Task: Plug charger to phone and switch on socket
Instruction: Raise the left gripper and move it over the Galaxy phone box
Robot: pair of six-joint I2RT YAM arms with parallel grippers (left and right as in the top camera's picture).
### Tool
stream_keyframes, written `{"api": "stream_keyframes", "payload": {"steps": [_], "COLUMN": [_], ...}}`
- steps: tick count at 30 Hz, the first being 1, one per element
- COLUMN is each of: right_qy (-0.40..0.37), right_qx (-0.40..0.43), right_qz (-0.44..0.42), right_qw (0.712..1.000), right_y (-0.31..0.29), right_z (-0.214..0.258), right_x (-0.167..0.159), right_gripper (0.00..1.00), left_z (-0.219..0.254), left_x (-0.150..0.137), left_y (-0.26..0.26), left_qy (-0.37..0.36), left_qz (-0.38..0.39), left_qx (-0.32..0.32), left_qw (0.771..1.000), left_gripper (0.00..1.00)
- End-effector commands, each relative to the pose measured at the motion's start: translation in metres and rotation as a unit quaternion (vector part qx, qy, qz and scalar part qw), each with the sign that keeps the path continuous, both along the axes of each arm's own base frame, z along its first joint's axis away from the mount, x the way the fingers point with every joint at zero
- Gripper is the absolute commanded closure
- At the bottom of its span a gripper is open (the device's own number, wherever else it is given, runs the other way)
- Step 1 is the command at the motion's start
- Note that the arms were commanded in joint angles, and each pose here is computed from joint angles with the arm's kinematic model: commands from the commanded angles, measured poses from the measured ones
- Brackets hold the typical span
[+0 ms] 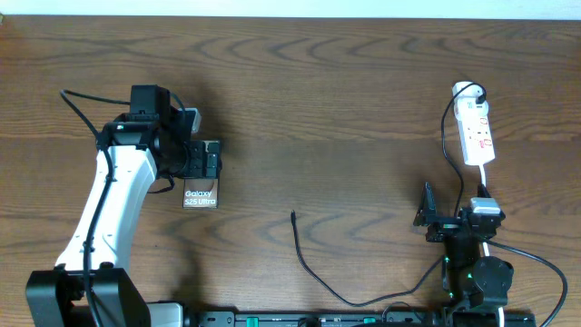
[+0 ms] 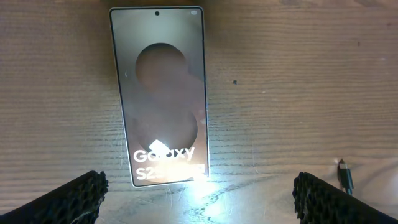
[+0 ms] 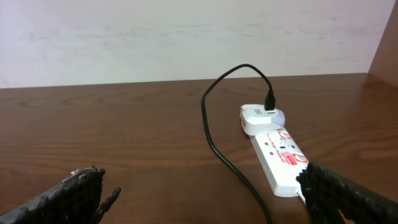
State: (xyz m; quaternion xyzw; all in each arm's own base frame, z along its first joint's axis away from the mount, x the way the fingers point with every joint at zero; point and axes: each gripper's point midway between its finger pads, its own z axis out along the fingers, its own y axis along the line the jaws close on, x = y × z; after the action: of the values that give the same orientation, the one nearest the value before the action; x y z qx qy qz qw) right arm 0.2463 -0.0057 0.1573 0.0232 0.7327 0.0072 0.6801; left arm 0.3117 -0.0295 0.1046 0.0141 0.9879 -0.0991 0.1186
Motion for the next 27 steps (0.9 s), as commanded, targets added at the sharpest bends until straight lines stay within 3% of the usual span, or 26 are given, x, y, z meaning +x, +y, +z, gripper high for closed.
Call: {"api": "stream_keyframes", "payload": {"steps": [1, 6, 13, 27], "right_qy": [0.001, 0.001, 0.001, 0.001], "right_qx": [0.005, 0.005, 0.005, 0.005], "right_qz": [0.005, 0.005, 0.005, 0.005], "right_qw": [1.0, 1.0, 1.0, 1.0], "right_y": [0.003, 0.003, 0.003, 0.003], "right_z": [-0.001, -0.001, -0.001, -0.001], "right_x": [0.0, 0.0, 0.0, 0.0], "right_gripper": [0.01, 0.01, 0.01, 0.01], "left_z": [0.003, -0.02, -0.039, -0.055], "left_x": [0.005, 0.006, 0.005, 0.01], "left_y": [0.006, 0.008, 0.006, 0.006], "left_qy": [0.006, 0.062, 0.092, 0.089], "left_qz": [0.024, 0.012, -0.001, -0.003], "left_qx": [0.017, 0.061, 0.067, 0.069], "left_qw": [1.0, 0.996, 0.994, 0.994], "left_gripper": [0.02, 0.02, 0.02, 0.02]}}
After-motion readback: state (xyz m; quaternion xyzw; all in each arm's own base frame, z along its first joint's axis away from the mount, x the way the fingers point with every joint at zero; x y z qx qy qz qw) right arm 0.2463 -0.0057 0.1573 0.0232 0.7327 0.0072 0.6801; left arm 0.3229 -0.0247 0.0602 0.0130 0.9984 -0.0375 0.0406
